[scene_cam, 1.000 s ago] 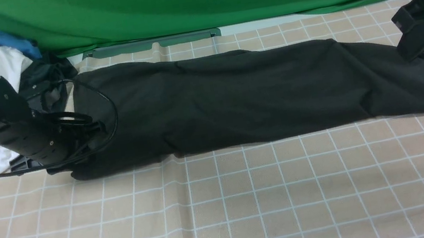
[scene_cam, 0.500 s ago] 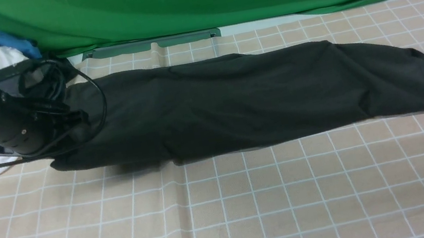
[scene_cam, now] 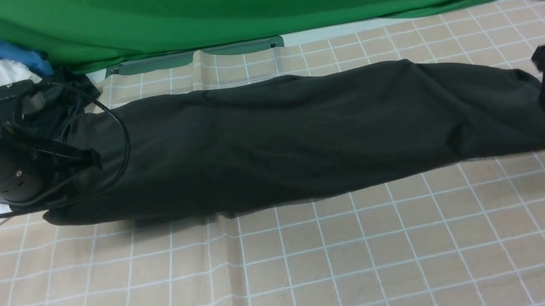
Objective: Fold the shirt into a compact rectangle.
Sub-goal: 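Pull the folded dark garment lengthwise by its ends to straighten it flat on the table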
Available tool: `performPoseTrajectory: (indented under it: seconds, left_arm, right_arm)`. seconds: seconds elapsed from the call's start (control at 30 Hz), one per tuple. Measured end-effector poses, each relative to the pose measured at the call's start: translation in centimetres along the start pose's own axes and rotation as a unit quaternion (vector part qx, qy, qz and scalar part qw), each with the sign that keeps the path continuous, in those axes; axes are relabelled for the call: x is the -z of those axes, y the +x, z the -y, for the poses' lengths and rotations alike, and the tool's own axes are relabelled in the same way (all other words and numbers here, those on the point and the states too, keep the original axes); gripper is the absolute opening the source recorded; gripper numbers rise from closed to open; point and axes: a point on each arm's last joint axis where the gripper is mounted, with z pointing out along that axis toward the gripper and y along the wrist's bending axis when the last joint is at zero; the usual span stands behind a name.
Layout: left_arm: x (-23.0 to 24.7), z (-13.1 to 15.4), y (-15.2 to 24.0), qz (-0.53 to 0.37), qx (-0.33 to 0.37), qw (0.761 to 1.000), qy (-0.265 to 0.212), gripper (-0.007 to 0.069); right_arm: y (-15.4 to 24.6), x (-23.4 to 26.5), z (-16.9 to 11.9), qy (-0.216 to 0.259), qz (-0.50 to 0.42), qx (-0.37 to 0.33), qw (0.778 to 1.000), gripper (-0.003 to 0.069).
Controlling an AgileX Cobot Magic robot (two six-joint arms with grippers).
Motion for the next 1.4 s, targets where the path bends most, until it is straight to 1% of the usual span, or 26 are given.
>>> performPoseTrajectory:
  seconds: [0.13,0.2,0.27,0.3,0.33,0.37,0.4,0.43,0.47,0.57,0.6,0.7,0.8,0.9,0.93,0.97,1.07,1.2,1.3,1.37,1.4]
  left_arm:
    - [0.0,0.0,0.0,0.000,0.000,1.000,0.000,0.0056]
    - [0.0,0.0,0.0,0.000,0.000,1.000,0.000,0.0056]
    - [0.0,0.0,0.0,0.000,0.000,1.000,0.000,0.0056]
    - [0.0,0.0,0.0,0.000,0.000,1.000,0.000,0.0056]
    - [0.0,0.0,0.0,0.000,0.000,1.000,0.000,0.0056]
    - [0.0,0.0,0.0,0.000,0.000,1.000,0.000,0.0056]
    - [0.0,0.0,0.0,0.000,0.000,1.000,0.000,0.0056]
    - [0.1,0.0,0.0,0.000,0.000,1.000,0.000,0.0056]
    - [0.4,0.0,0.1,-0.002,0.000,1.000,0.000,0.0056]
    - [1.4,0.0,0.2,0.000,-0.002,1.000,0.000,0.0056]
    - [2.2,0.0,0.4,-0.003,-0.004,1.000,-0.002,0.0056]
    - [3.8,0.0,1.3,-0.021,-0.003,1.000,-0.005,0.0056]
    - [4.4,-0.1,3.1,-0.052,0.006,0.999,-0.008,0.0056]
    - [4.6,-0.3,5.4,-0.088,0.010,0.996,-0.012,0.0056]
    - [4.7,-0.3,5.7,-0.091,0.012,0.996,-0.013,0.0056]
    - [5.0,-0.4,6.9,-0.106,0.016,0.994,-0.018,0.0056]
    - [5.7,-0.5,8.7,-0.123,0.024,0.992,-0.021,0.0056]
    - [6.5,-0.8,10.9,-0.153,0.020,0.988,-0.031,0.0056]
    - [6.6,-0.9,12.1,-0.172,0.018,0.984,-0.036,0.0056]
    - [6.6,-0.9,12.3,-0.177,0.017,0.983,-0.037,0.0060]
    - [6.6,-1.0,12.3,-0.177,0.016,0.983,-0.039,0.0071]
  right_arm:
    - [-0.4,-2.8,0.4,0.000,-0.016,-0.005,1.000,0.0568]
    - [-0.5,-4.0,0.5,-0.001,-0.024,-0.008,1.000,0.0558]
    - [-0.5,-5.1,0.6,-0.005,-0.034,-0.006,0.999,0.0482]
    - [-0.5,-5.3,0.6,-0.006,-0.036,-0.004,0.999,0.0428]
    - [-0.5,-5.5,0.6,-0.008,-0.038,0.003,0.999,0.0337]
    - [-0.5,-5.5,0.6,-0.010,-0.038,0.007,0.999,0.0230]
    - [-0.5,-5.5,0.6,-0.011,-0.039,0.012,0.999,0.0148]
    - [-0.5,-5.5,0.6,-0.012,-0.040,0.014,0.999,0.0111]
    - [-0.4,-5.0,0.6,-0.013,-0.042,0.018,0.999,0.0088]
    - [0.0,-3.6,0.7,-0.016,-0.049,0.022,0.998,0.0087]
    - [0.5,-2.1,0.7,-0.016,-0.052,0.024,0.998,0.0087]
    - [2.4,0.9,0.6,-0.011,-0.064,0.028,0.998,0.0087]
    - [5.1,2.0,0.6,-0.002,-0.088,0.025,0.996,0.0087]
    - [8.4,2.3,0.3,0.001,-0.114,0.017,0.993,0.0087]
    - [8.6,2.3,0.3,0.001,-0.116,0.017,0.993,0.0087]
    - [10.3,2.3,0.2,0.001,-0.129,0.015,0.991,0.0087]
    - [12.6,2.5,0.1,0.007,-0.141,0.017,0.990,0.0087]
    - [15.8,2.0,0.3,0.027,-0.165,0.018,0.986,0.0090]
    - [17.1,1.2,0.5,0.035,-0.173,0.009,0.984,0.0122]
    - [17.3,0.8,0.6,0.042,-0.169,0.005,0.985,0.0167]
    - [17.4,0.6,0.6,0.043,-0.168,-0.001,0.985,0.0211]
